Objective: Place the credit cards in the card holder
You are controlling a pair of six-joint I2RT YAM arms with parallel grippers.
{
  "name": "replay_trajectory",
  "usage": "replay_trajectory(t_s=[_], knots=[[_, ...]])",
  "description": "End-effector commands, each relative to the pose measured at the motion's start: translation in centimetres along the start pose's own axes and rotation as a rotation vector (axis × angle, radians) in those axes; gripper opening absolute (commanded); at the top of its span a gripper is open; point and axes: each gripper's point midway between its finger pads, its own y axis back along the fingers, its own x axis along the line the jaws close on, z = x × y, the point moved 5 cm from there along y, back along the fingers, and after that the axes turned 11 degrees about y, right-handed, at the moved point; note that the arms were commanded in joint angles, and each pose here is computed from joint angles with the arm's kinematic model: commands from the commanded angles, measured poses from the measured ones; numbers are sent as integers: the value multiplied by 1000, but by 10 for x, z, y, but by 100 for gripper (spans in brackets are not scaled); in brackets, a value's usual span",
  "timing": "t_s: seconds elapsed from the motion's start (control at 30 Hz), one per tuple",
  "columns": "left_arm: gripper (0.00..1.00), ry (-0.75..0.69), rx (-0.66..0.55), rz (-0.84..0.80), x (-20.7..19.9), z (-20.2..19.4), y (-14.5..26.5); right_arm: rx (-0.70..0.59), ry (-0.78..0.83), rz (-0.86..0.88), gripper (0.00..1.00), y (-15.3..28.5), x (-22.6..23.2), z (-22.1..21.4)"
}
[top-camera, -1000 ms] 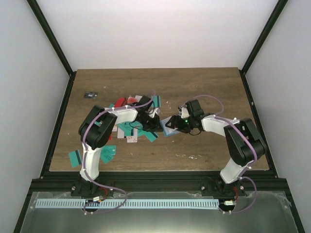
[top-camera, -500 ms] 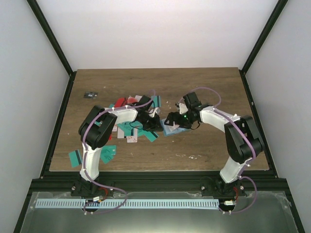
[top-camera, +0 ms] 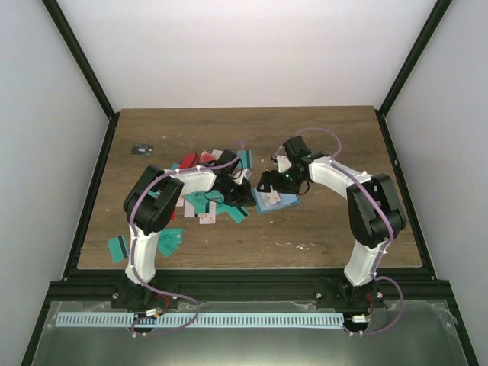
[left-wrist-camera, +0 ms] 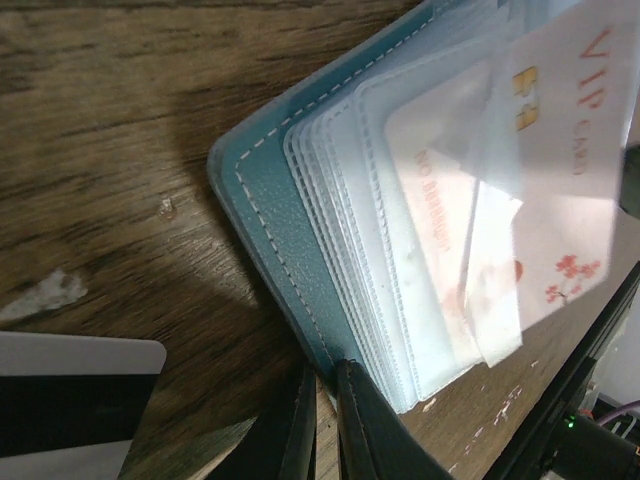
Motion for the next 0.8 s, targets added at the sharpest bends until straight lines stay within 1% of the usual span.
replay_trajectory(t_s=[0.0, 0.17, 0.37, 0.6, 0.77], knots=[[10, 12, -16, 77, 16, -1, -3, 41, 42, -9, 89, -15, -4, 5], [10, 8, -12, 82, 18, -2, -3, 71, 34, 23, 88, -31, -8, 1], [10, 7, -6, 75, 18, -2, -5, 67, 9, 79, 84, -32, -1, -1], [10, 12, -14, 63, 15, 2, -5, 64, -5, 88, 83, -32, 15, -5], [10, 12, -22, 59, 11, 3, -3, 73, -46, 56, 82, -36, 15, -9]])
